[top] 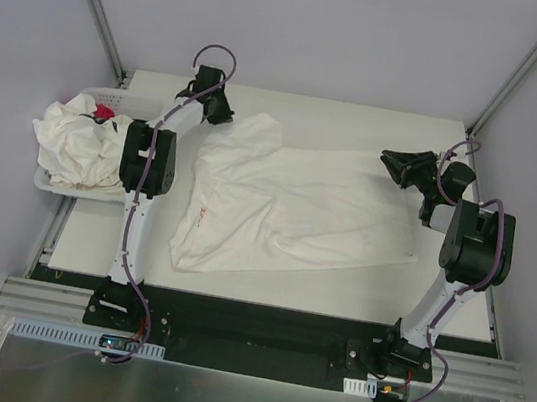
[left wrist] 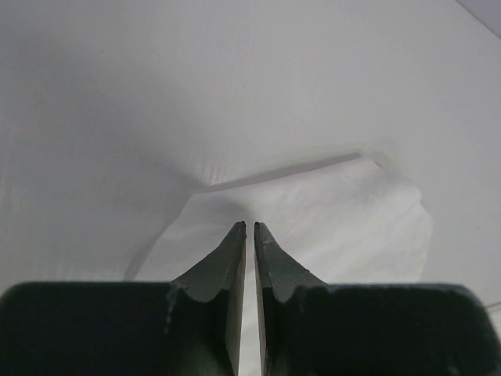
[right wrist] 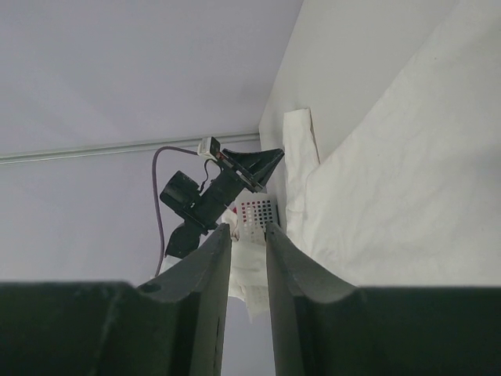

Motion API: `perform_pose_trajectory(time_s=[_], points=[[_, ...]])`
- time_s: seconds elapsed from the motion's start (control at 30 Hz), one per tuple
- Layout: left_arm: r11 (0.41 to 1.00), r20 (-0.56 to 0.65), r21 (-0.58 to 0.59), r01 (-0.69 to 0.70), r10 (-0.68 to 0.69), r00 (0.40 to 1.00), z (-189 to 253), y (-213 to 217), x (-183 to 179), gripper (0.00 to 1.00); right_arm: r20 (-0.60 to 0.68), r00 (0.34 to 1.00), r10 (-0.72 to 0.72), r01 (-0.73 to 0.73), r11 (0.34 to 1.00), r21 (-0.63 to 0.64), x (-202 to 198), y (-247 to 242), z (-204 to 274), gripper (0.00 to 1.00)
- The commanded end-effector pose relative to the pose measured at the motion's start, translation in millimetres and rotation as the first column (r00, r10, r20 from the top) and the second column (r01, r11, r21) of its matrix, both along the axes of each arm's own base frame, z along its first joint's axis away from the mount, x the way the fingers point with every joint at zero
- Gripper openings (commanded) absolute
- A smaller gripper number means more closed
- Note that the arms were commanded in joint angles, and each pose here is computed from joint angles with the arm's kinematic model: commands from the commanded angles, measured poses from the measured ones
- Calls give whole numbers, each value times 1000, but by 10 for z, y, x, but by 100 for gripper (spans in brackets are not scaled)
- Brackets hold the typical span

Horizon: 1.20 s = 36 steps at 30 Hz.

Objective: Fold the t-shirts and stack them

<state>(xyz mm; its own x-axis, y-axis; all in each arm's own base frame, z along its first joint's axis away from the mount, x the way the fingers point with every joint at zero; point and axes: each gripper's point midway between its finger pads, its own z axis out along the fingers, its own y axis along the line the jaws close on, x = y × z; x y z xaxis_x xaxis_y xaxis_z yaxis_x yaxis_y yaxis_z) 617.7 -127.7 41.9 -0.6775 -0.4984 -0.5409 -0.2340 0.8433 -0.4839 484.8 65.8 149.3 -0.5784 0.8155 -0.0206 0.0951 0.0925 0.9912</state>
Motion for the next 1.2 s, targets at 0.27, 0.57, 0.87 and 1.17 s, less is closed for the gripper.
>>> perform_pose_trajectory(time_s=[0.27,0.57,0.87,1.17], points=[[1000,73,12,-15,14,997,254,142,198,67,104,995,-3,6,1000,-27,-11,-49,275,27],[999,63,21,-26,25,998,187,239,195,69,103,995,-16,18,1000,-24,3,-109,281,26],[1000,61,11,-29,28,998,142,232,231,69,108,994,-29,31,999,-21,14,-152,321,26],[1000,18,-30,-1,1,1000,-8,98,139,68,112,993,-35,38,999,-18,17,-176,330,26]])
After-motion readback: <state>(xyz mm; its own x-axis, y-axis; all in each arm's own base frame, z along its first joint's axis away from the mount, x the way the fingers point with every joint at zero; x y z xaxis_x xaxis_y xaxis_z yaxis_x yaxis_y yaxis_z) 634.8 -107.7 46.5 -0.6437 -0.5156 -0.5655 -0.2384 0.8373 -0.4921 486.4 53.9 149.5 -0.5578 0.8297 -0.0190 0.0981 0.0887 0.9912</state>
